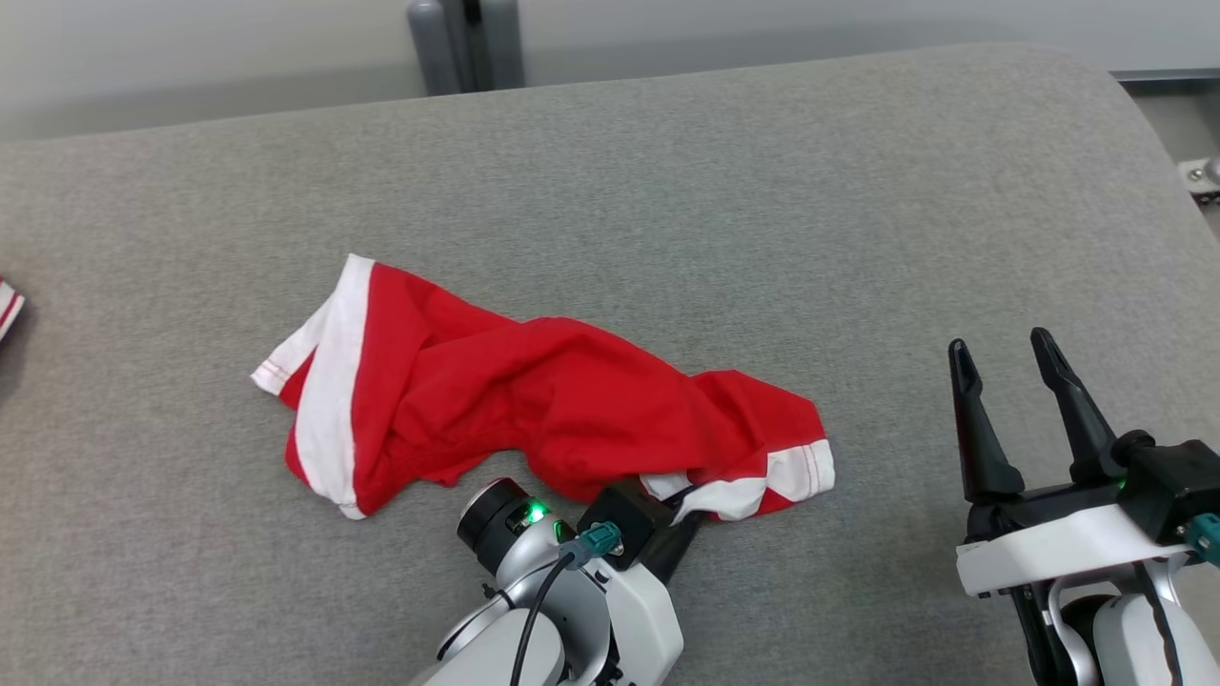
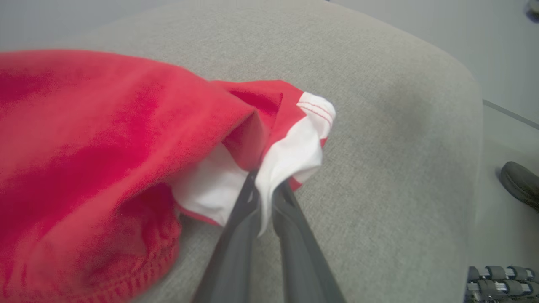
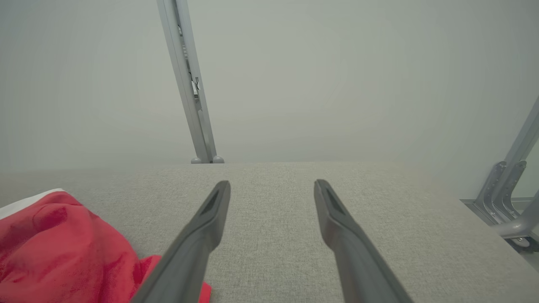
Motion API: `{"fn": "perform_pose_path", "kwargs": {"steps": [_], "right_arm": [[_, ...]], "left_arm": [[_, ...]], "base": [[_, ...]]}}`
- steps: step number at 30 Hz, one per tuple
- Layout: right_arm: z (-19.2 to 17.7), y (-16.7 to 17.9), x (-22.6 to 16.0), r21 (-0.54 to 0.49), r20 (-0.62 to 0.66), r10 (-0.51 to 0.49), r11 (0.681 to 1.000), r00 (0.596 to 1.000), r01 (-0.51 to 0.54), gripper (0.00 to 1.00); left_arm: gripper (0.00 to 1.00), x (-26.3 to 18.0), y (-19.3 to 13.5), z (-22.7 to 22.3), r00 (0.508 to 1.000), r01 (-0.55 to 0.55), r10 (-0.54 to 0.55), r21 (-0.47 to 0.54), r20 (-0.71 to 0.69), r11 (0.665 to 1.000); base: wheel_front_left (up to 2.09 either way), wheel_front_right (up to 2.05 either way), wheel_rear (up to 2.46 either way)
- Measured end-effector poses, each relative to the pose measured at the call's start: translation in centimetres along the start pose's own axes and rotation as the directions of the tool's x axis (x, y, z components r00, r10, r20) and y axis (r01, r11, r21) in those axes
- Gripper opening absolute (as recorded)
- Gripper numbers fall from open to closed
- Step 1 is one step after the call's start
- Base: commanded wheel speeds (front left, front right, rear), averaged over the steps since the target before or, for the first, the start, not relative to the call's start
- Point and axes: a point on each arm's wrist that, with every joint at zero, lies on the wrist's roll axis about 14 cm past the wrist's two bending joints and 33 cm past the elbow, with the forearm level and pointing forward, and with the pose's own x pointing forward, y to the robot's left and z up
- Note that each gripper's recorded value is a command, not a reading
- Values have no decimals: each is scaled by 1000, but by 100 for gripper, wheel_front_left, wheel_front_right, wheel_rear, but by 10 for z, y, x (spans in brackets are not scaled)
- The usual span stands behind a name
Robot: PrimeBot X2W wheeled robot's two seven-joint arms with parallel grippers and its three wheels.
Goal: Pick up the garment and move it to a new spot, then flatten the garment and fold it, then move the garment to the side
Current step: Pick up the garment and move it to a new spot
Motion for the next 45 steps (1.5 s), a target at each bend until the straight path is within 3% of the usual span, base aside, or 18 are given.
{"fn": "perform_pose_path", "kwargs": {"steps": [8, 16, 23, 28, 31, 33, 38, 45], "right_arm": [[3, 14, 7, 7, 16, 41, 999, 999, -41, 100], [16, 33, 5, 15, 50, 91, 996, 995, -92, 100], [27, 46, 5, 7, 75, 129, 992, 989, -129, 100], [34, 52, 1, 6, 88, 146, 989, 985, -147, 100], [37, 55, 0, 5, 96, 152, 988, 984, -153, 100], [39, 55, 0, 3, 101, 152, 988, 983, -154, 100], [35, 51, -7, -5, 84, 143, 990, 986, -143, 100], [28, 45, -21, 1, 59, 126, 992, 990, -127, 100]], "left_arm": [[100, -17, 16, -6, 997, -73, 74, -93, 5, 993], [100, -73, 80, 6, 930, -335, 357, -194, 90, 922], [100, -138, 139, 56, 738, -533, 602, -283, 305, 797], [100, -185, 164, 89, 578, -617, 692, -323, 433, 718], [100, -207, 170, 107, 507, -644, 705, -327, 496, 692], [100, -215, 171, 112, 489, -662, 703, -305, 517, 685], [100, -225, 168, 99, 503, -719, 708, -215, 496, 661], [100, -239, 161, 88, 501, -738, 734, -217, 459, 639]], "base": [[0, 0, 0], [0, 0, 0], [0, 0, 0], [0, 0, 0], [0, 0, 0], [0, 0, 0], [0, 0, 0], [0, 0, 0]]}}
